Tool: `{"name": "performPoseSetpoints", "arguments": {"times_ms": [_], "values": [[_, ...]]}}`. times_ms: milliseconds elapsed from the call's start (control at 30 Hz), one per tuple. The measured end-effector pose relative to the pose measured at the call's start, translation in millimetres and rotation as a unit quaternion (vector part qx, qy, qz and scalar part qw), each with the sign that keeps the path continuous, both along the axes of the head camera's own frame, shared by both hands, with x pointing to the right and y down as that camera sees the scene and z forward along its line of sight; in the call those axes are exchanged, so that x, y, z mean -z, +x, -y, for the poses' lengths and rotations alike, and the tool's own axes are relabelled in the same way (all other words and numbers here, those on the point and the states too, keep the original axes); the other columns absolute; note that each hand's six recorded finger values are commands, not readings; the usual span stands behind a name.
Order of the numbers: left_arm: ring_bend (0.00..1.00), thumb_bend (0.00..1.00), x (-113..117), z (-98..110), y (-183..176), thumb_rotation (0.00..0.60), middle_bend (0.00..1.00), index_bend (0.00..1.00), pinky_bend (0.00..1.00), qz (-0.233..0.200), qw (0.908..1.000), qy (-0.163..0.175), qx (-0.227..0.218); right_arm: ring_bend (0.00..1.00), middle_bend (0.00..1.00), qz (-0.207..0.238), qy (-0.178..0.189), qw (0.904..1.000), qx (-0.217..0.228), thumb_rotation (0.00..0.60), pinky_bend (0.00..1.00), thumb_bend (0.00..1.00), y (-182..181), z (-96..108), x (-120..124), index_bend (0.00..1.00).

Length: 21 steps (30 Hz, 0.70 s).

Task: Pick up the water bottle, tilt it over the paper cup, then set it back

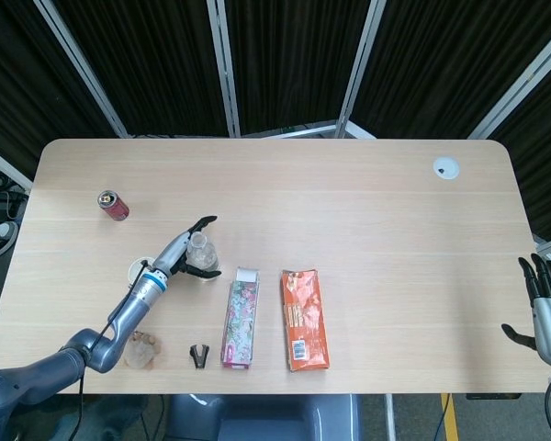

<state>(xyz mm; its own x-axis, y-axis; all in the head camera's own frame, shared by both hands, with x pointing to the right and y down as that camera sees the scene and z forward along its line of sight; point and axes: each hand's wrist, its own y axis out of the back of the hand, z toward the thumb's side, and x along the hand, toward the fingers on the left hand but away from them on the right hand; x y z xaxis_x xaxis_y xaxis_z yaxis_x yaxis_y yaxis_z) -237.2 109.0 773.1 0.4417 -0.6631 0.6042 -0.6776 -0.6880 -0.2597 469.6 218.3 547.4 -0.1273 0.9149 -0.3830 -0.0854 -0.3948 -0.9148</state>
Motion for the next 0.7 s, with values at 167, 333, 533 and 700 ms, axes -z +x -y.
{"name": "performPoseSetpoints", "arguments": {"times_ms": [167, 333, 533, 700], "values": [[0.05, 0.0, -3, -1, 7, 0.6, 0.23, 0.24, 0.09, -0.016, 0.9998, -0.01, 0.008, 0.0, 0.0, 0.0, -0.001, 1.0, -0.001, 0.6, 0.0, 0.0, 1, 0, 0, 0.0], [0.12, 0.06, -3, -2, 14, 0.6, 0.31, 0.33, 0.15, -0.031, 0.9992, -0.022, 0.012, 0.0, 0.0, 0.001, -0.004, 1.0, -0.002, 0.6, 0.0, 0.0, 1, 0, -1, 0.0], [0.27, 0.29, -3, -1, 21, 0.6, 0.46, 0.49, 0.3, -0.057, 0.9971, -0.034, 0.036, 0.0, 0.0, 0.003, -0.006, 1.0, -0.003, 0.6, 0.0, 0.0, 2, 0, -2, 0.0], [0.32, 0.37, -1, 1, 22, 0.6, 0.51, 0.56, 0.36, -0.061, 0.9969, -0.027, 0.042, 0.0, 0.0, 0.004, -0.007, 1.0, -0.003, 0.6, 0.0, 0.0, 2, -1, -2, 0.0]]}}
